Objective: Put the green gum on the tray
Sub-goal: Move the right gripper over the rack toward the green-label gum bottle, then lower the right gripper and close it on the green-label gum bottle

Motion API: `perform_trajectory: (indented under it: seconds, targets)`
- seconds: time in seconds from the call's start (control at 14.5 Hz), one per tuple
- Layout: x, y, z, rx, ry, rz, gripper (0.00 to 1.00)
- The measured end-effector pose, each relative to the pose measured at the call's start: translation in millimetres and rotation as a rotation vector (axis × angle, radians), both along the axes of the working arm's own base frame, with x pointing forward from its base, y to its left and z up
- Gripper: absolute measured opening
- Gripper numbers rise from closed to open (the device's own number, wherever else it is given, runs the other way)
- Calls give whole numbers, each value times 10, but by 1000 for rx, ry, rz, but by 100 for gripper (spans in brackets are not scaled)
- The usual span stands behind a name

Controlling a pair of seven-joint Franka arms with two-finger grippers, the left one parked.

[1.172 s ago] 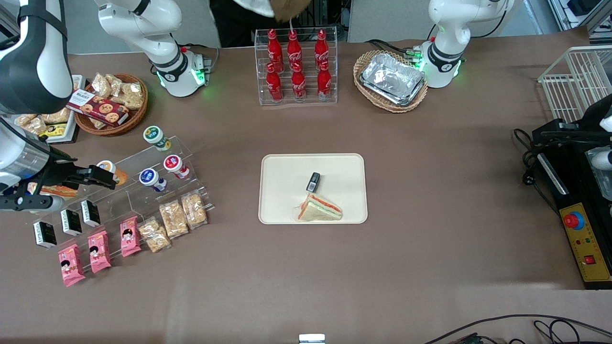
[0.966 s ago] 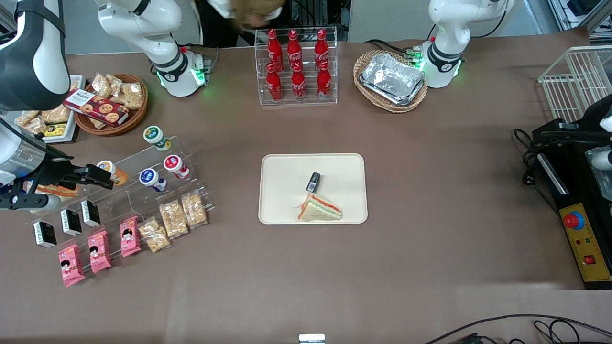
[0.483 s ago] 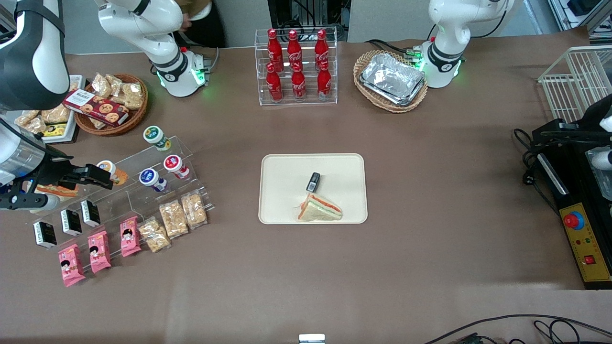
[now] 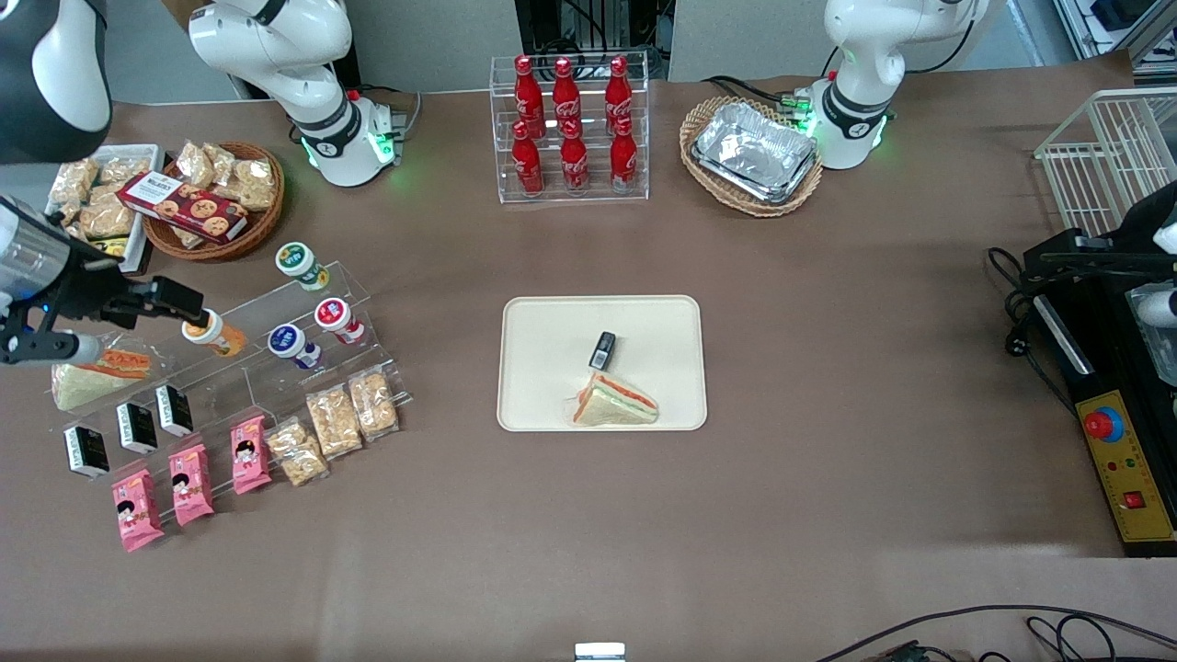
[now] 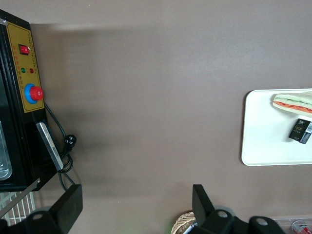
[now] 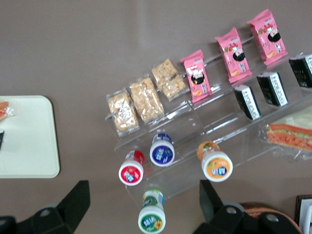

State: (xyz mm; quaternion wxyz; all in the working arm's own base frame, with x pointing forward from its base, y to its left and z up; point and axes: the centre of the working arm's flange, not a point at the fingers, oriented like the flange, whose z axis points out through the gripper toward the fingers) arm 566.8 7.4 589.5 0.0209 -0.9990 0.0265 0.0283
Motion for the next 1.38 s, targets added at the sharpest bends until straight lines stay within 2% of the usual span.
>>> perform_trajectory:
  seconds: [0.34,0.55,0.83,1.03,1.24,1.38]
  targets:
    - [-567,-12,77,12,20,5,100]
    - [-895,-13,-60,18,37,7,100]
    - [-1088,41,-462,17,61,16,100]
    - [-1186,132,-846,11,58,30,100]
    - [-1350,181,-1340,4,108,38,100]
    - [-1421,178,-1572,3,118,37,100]
